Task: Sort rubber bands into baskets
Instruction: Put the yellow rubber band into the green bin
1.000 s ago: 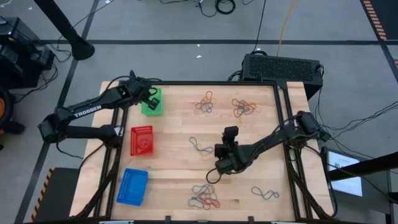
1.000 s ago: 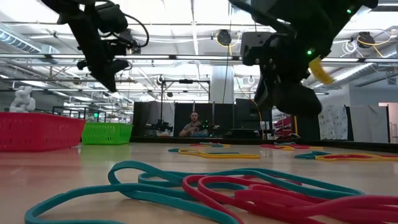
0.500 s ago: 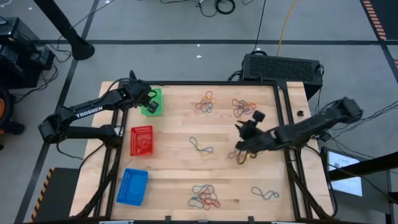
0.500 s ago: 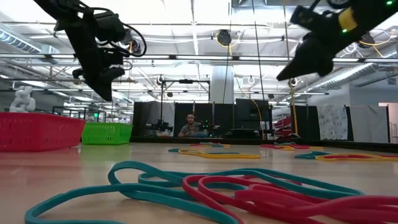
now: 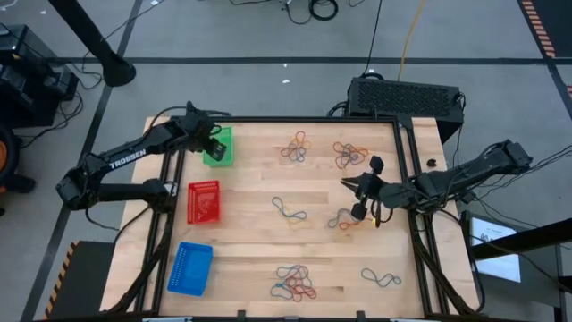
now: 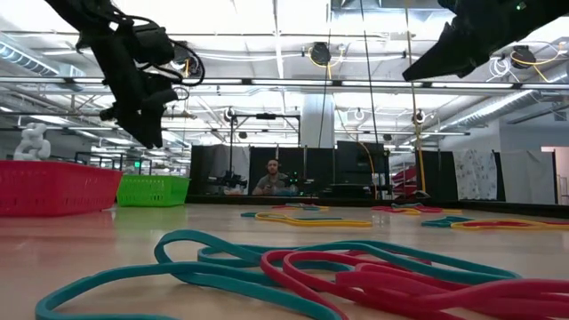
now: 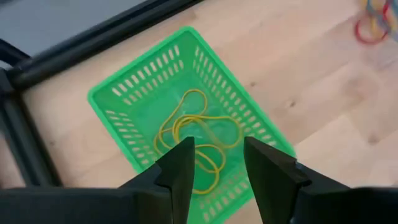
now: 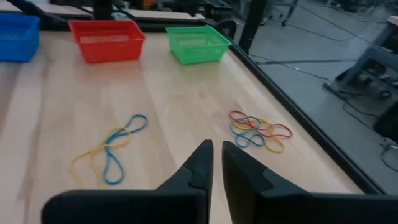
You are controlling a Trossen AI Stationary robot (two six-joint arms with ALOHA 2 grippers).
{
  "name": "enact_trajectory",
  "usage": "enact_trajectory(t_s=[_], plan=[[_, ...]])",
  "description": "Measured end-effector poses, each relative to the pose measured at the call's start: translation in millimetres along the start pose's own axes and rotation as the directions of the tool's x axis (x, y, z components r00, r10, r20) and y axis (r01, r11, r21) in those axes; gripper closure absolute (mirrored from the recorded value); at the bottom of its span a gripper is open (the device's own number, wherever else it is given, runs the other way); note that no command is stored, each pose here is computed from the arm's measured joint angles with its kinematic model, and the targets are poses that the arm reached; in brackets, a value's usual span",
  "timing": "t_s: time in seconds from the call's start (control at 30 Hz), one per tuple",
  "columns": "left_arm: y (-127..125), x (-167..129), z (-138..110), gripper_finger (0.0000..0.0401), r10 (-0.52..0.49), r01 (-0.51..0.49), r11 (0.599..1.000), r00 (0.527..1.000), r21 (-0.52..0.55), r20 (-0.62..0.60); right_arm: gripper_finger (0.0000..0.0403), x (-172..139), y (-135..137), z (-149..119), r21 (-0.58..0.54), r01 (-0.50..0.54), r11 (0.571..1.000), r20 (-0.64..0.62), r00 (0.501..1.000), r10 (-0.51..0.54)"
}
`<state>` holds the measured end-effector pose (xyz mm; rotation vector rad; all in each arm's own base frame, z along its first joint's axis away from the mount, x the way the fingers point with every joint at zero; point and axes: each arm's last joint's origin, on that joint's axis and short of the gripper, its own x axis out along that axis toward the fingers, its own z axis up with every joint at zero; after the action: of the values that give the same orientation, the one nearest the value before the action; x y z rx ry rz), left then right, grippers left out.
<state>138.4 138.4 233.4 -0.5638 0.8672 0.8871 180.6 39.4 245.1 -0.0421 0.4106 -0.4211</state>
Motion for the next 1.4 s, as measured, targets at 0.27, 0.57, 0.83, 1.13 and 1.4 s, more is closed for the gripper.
enact_trajectory(t_s=[0.27, 0.57, 0.83, 1.13, 1.4], plan=[[2.4, -10.9, 14.0, 0.0255, -0.147, 0.148, 0.987, 0.989, -0.054, 0.021, 0.0395, 0.0, 0.6, -1.1, -0.027, -0.024, 0.999, -0.013, 1.0, 0.023], [-55.6, -34.2, 11.3, 0.0257, -0.403, 0.392, 0.91, 0.913, 0.137, 0.065, 0.0402, 1.8, -6.3, -10.1, 0.045, 0.06, 0.997, -0.09, 0.994, -0.056], [-136.2, -51.7, -30.4, 0.0257, -0.655, 0.533, 0.732, 0.722, 0.424, 0.222, 0.0401, 11.2, -17.1, -19.2, 0.311, 0.238, 0.92, -0.169, 0.966, -0.193], [-167.4, -55.1, -90.2, 0.0257, -0.775, 0.541, 0.626, 0.511, 0.562, 0.371, 0.0327, 43.6, -36.8, -32.5, 0.344, 0.346, 0.873, -0.355, 0.909, -0.22], [-168.9, -54.8, -92.2, 0.0257, -0.788, 0.535, 0.61, 0.487, 0.584, 0.377, 0.0264, 70.6, -49.6, -45.2, 0.326, 0.46, 0.826, -0.441, 0.847, -0.298]])
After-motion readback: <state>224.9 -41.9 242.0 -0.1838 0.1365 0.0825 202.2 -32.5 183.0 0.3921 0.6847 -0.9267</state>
